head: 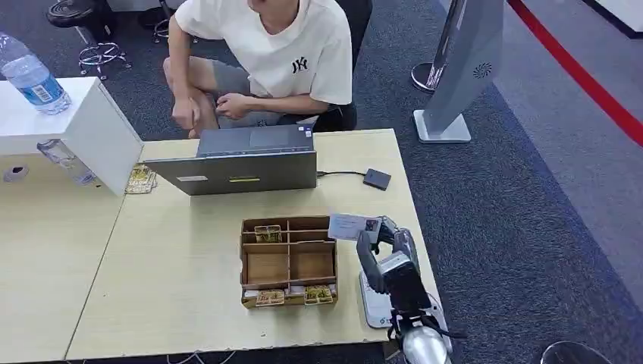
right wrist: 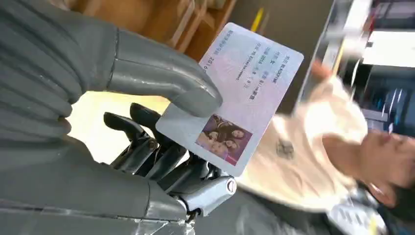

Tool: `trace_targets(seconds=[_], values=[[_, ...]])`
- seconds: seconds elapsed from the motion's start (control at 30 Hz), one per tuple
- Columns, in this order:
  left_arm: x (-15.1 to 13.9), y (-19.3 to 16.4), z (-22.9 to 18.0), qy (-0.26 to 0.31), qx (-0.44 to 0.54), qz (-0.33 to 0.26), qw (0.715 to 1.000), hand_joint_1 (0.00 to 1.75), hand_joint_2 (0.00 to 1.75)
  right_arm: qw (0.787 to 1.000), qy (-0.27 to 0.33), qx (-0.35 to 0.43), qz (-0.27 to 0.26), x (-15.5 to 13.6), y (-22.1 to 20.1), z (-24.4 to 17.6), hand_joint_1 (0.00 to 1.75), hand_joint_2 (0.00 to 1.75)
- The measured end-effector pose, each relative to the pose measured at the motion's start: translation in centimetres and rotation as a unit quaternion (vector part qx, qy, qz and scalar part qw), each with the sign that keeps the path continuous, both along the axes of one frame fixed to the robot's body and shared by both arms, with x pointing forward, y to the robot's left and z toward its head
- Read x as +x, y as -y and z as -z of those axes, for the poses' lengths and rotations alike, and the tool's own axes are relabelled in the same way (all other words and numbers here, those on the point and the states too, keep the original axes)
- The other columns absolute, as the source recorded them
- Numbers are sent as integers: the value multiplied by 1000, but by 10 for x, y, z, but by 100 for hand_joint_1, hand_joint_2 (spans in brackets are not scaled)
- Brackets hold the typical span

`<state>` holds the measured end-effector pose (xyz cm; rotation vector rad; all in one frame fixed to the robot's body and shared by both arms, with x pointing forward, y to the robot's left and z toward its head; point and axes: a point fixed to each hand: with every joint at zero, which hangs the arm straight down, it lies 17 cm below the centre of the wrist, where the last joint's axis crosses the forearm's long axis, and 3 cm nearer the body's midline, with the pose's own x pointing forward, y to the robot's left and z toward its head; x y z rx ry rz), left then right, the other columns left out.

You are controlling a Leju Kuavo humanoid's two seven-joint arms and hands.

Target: Pass the card to the sensor for recognition and then transmit it.

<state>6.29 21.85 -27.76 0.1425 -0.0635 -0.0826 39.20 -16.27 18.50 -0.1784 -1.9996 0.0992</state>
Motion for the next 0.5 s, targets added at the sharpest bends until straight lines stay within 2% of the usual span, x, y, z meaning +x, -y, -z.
trace_targets(seconds=[0.13, 0.23, 0.5], values=[[0, 2, 0, 3, -2, -5, 1000, 0, 0, 996, -39, 59, -46, -5, 13, 19, 175, 175], [0, 2, 0, 5, -3, -8, 1000, 0, 0, 993, -65, 81, -56, -10, 29, 34, 175, 175], [-2, 2, 0, 5, -2, -15, 1000, 0, 0, 991, -119, 40, -42, -19, 83, 72, 175, 175]])
